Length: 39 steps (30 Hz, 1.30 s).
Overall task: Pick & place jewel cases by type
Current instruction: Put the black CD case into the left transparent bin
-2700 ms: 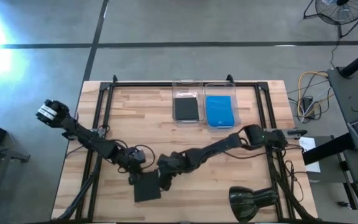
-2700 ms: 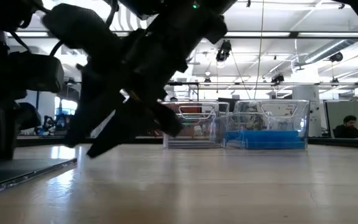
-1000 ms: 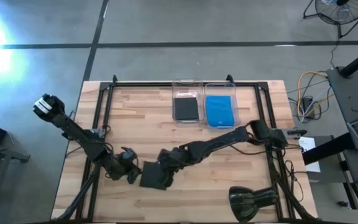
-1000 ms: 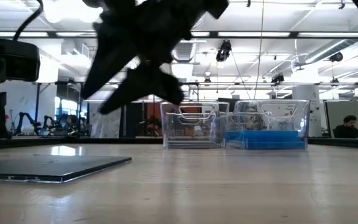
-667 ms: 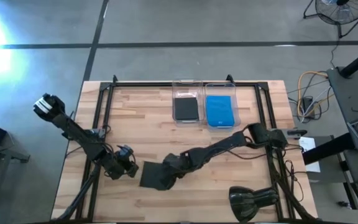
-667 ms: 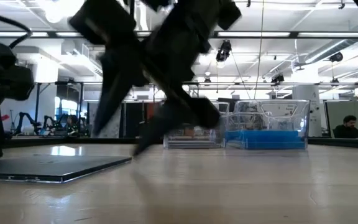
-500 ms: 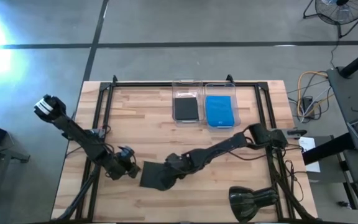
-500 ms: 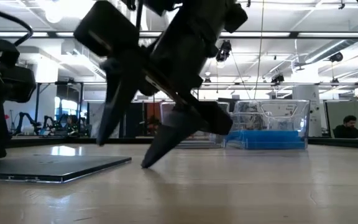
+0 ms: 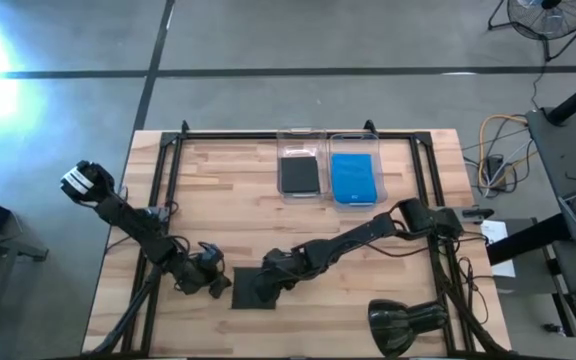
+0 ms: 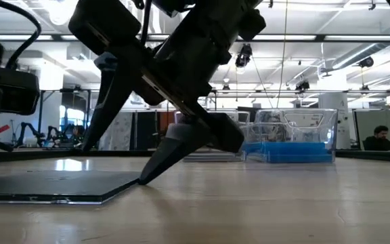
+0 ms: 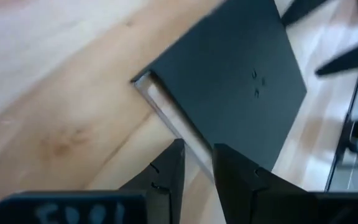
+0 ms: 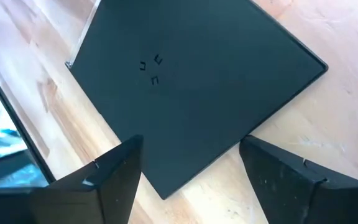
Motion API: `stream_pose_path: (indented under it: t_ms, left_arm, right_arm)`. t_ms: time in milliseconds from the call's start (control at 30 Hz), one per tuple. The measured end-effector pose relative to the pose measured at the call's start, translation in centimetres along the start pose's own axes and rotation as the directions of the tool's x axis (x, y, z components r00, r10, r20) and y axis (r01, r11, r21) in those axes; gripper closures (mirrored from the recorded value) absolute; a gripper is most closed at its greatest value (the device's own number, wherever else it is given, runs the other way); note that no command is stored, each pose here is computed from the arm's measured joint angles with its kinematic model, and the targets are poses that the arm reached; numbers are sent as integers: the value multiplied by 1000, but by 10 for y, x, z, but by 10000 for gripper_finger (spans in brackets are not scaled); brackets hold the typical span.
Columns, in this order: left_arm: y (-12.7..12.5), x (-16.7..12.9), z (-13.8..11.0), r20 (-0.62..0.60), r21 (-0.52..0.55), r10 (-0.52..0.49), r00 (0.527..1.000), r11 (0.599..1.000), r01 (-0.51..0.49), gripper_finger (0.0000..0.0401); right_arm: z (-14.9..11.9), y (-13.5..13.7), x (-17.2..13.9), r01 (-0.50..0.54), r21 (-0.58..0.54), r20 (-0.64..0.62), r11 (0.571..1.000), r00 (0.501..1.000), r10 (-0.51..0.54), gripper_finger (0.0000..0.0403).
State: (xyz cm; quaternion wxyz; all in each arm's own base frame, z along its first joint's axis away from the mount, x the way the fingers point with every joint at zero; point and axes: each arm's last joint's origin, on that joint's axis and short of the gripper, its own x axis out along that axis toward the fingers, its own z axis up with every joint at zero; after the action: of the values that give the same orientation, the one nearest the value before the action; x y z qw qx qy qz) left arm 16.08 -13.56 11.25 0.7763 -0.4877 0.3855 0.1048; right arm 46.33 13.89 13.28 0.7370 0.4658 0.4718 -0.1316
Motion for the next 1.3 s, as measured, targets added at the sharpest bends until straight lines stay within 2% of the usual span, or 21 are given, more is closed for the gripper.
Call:
stream_pose_path:
  t_ms: [167,333,400,500,700,833,900,1000,1033,1133,1200,1267,1300]
  left_arm:
    - [4,-3,-11,-98,106,34,995,994,-24,334]
    - [5,-3,-12,-118,123,46,992,992,-31,334]
    - [5,-3,-12,-105,124,46,993,992,-33,334]
    - [5,-3,-11,-80,121,44,996,992,-34,334]
    - [4,-2,-8,-32,109,29,999,994,-25,334]
    - [4,-2,-8,-22,111,29,999,993,-26,334]
    - [4,-2,-8,-18,110,28,999,994,-26,334]
    - [0,-4,-8,-21,92,-7,1000,996,9,334]
    - [-3,-5,-8,-25,92,-19,999,995,21,334]
    - [-18,-13,-12,-57,110,-88,995,990,93,334]
    - [-26,-20,-15,-81,110,-129,988,984,137,334]
    - [-29,-23,-16,-86,100,-140,986,984,148,334]
    - [-30,-25,-15,-79,97,-148,986,983,156,334]
  right_arm:
    - [5,14,-23,-53,-130,69,990,996,62,147]
    - [13,38,-45,-197,-278,138,940,960,242,150]
    - [12,38,-42,-207,-304,141,930,956,259,150]
    - [13,36,-34,-220,-282,138,934,954,267,152]
    - [15,25,-17,-229,-111,67,967,969,237,167]
    - [22,24,-19,-250,-27,60,968,966,252,217]
    - [26,22,-20,-242,-25,66,970,968,243,265]
    - [33,16,-21,-201,-80,64,976,976,207,358]
    - [36,14,-25,-190,-103,62,976,979,197,374]
    - [53,9,-52,-137,-157,63,978,987,149,389]
    - [69,6,-84,-86,-218,104,972,988,111,393]
    - [84,3,-127,13,-300,222,954,974,56,394]
    - [92,2,-152,86,-332,309,939,951,22,394]
